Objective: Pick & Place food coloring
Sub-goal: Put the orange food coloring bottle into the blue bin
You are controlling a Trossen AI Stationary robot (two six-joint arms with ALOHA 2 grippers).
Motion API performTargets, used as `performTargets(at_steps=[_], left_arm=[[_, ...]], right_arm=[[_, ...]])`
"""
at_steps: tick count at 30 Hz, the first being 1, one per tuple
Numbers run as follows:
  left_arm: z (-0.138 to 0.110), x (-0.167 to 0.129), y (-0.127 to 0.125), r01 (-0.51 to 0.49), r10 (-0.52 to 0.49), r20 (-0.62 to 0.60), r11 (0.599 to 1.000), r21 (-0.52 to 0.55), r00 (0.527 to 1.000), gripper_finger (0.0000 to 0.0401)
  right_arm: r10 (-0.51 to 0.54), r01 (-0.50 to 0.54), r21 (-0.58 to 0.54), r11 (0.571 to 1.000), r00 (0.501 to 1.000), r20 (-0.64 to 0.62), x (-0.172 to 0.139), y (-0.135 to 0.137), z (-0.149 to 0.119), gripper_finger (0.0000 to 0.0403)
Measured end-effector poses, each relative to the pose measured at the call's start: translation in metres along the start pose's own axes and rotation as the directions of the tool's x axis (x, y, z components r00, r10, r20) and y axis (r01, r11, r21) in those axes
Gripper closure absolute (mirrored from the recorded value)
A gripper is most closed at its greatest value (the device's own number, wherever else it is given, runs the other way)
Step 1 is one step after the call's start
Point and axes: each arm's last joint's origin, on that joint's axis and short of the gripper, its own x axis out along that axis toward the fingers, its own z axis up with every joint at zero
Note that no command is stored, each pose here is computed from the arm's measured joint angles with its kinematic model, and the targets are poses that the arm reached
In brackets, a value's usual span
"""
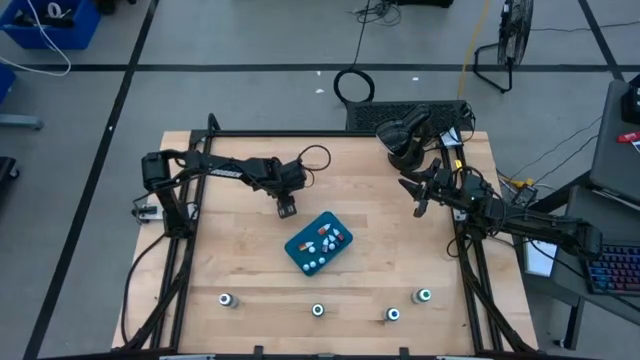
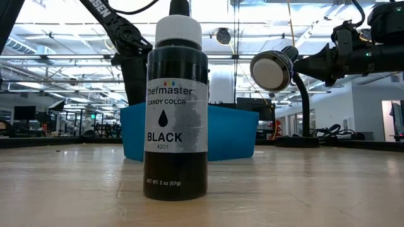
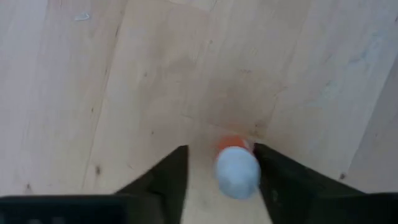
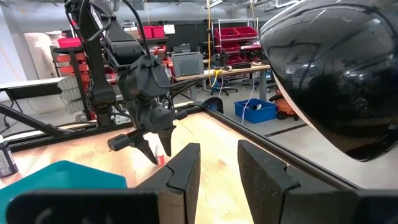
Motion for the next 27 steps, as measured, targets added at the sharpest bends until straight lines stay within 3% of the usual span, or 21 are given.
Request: performTargets(at_steps=[6, 15, 22, 27], left_arm=[[0.0, -0.001, 0.0, 0.001, -0.001, -0.001, 1.0, 0.021, 1.0, 0.034], [0.008, -0.057, -0.015, 0.019, -0.023, 0.07, 0.998, 0.057, 0.997, 0.0341], [0.019, -0.111, -0.063, 0.104, -0.128, 0.142, 0.982, 0.16, 0.982, 0.0341], [0.026, -0.115, -0.103, 0.152, -0.203, 0.171, 0.95, 0.271, 0.964, 0.0341]], right_arm=[[0.0, 0.0, 0.0, 1.0, 1.0, 0.0, 0.0, 0.0, 0.0, 0.0303], [0.0, 0.0, 0.0, 1.0, 1.0, 0.0, 0.0, 0.0, 0.0, 0.0303], [0.0, 0.0, 0.0, 1.0, 1.0, 0.0, 0.0, 0.0, 0.0, 0.0303], [0.0, 0.0, 0.0, 1.0, 1.0, 0.001, 0.0, 0.0, 0.0, 0.0303]])
